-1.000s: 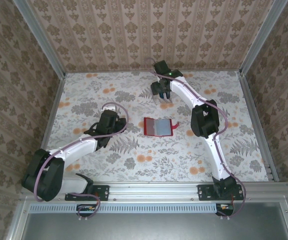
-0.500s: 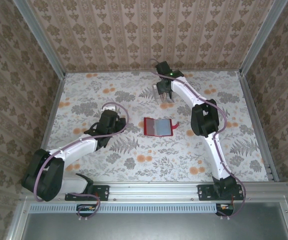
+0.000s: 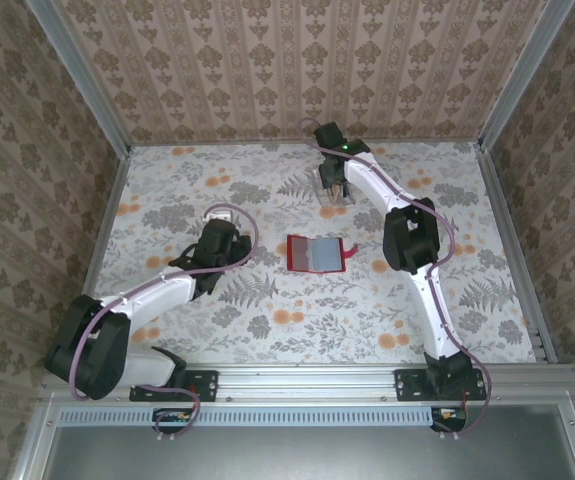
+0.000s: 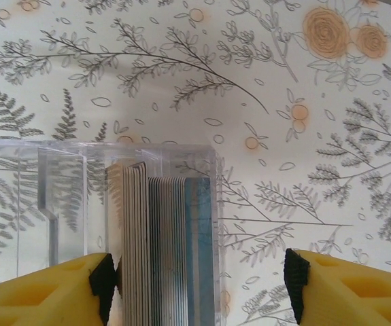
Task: Put the credit cards into the card holder
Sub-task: Pick up the credit card from the storage box.
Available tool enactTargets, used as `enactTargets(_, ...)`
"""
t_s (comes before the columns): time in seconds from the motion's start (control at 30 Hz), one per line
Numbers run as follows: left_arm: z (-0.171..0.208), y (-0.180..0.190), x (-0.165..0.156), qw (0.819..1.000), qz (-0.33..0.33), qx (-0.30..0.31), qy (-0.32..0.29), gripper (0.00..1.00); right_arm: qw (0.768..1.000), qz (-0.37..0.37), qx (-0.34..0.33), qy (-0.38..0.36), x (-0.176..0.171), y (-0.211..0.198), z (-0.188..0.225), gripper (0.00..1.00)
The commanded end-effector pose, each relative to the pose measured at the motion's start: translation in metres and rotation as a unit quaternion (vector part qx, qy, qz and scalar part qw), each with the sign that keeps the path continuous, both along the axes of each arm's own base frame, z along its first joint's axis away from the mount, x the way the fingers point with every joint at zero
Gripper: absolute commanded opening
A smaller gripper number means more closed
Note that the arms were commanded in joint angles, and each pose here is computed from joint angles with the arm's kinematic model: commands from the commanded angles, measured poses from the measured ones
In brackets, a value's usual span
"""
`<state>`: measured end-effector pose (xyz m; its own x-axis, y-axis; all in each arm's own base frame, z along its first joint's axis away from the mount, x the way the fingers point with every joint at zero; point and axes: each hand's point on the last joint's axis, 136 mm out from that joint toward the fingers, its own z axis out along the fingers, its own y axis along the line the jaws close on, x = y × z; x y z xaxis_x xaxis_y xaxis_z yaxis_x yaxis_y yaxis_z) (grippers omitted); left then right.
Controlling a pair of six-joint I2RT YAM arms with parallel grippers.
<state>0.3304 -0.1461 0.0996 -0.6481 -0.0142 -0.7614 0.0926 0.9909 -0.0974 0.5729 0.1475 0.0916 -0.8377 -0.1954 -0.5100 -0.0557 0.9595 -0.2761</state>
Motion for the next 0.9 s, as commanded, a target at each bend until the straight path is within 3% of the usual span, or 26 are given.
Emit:
enactTargets(0.0, 0.008, -0.005, 0.003, 1.0, -0.008, 0.007, -0.01, 0.73, 0.999, -0.004, -0.043, -0.01, -0.008, -0.021, 0.031, 0.67)
enactTargets(0.1, 0.007, -0.004, 0.003, 1.0, -0.007, 0.01, -0.01, 0.73, 0.999, 0.007, -0.051, -0.004, -0.01, -0.021, 0.03, 0.63)
enactTargets(0.23, 0.007, -0.007, 0.003, 1.0, -0.013, 0.003, -0.01, 0.73, 0.999, 0.02, -0.046, 0.008, -0.011, -0.018, 0.024, 0.48)
enactTargets(0.57, 0.005, -0.007, 0.003, 1.0, -0.013, 0.006, -0.007, 0.73, 0.998, 0.029, -0.054, 0.015, -0.014, -0.017, 0.022, 0.26)
enactTargets(0.87, 0.005, -0.011, 0.003, 1.0, -0.021, 0.0, -0.005, 0.73, 0.996, 0.034, -0.082, 0.005, -0.013, -0.017, 0.03, 0.16)
